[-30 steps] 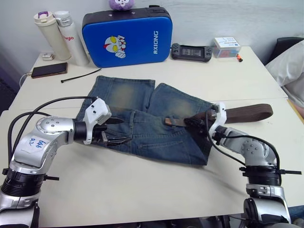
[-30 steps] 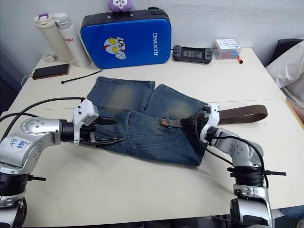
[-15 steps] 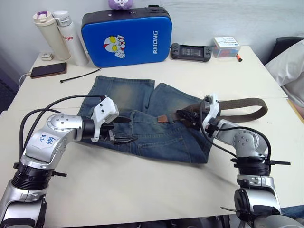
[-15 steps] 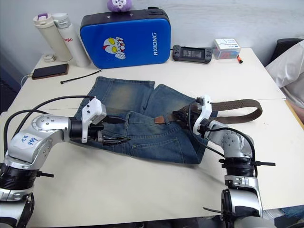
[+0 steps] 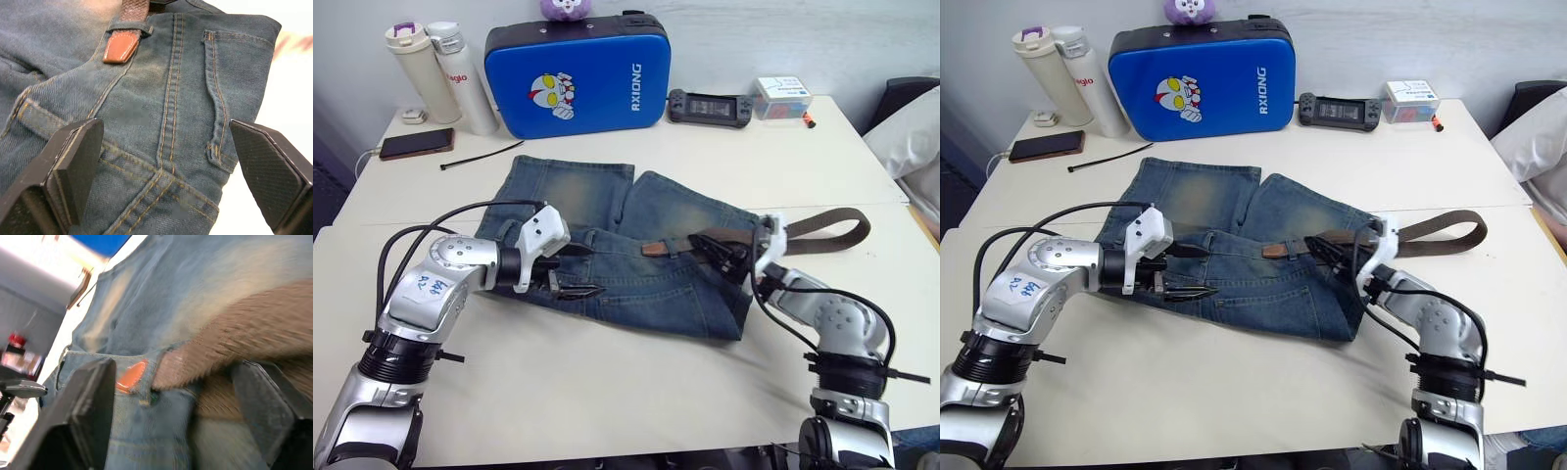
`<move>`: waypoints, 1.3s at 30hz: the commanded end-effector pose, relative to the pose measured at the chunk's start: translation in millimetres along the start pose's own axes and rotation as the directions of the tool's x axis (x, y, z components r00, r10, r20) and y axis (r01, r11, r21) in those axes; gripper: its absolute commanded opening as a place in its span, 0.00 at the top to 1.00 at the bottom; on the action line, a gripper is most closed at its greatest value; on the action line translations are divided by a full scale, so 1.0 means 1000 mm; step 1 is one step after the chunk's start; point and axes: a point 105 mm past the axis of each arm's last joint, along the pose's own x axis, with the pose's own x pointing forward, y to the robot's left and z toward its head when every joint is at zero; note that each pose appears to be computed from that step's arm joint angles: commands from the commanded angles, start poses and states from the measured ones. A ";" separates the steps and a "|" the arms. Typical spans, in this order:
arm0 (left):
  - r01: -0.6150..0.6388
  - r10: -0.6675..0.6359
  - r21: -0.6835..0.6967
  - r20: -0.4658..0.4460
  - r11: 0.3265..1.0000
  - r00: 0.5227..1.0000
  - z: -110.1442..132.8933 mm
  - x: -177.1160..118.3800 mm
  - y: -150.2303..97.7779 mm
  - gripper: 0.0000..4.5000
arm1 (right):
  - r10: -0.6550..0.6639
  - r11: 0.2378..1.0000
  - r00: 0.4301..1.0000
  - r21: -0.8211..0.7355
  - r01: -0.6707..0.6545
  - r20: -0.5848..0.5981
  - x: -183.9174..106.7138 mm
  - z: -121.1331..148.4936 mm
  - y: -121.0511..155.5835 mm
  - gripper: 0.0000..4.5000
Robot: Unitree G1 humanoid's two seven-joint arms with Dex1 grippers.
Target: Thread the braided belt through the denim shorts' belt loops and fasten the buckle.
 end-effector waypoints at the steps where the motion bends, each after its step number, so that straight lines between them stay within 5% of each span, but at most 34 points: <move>1: 0.004 -0.005 0.031 0.015 1.000 1.000 0.007 0.000 0.001 0.00 | -0.009 0.998 0.988 0.062 0.000 0.152 -0.017 0.024 -0.003 0.21; 15: 0.001 -0.002 0.043 0.021 0.999 1.000 0.009 0.002 0.004 0.00 | -0.098 0.970 0.968 0.241 0.040 0.232 -0.004 0.023 -0.023 0.21; 23: -0.018 0.017 0.040 0.021 0.999 1.000 0.008 0.000 0.005 0.00 | -0.057 0.970 0.978 0.242 0.008 0.198 0.009 0.016 -0.009 0.99; 39: -0.038 0.036 0.049 0.042 0.998 0.998 0.016 0.007 0.009 0.00 | 0.022 0.989 0.999 0.146 -0.028 0.039 0.039 -0.037 0.044 0.99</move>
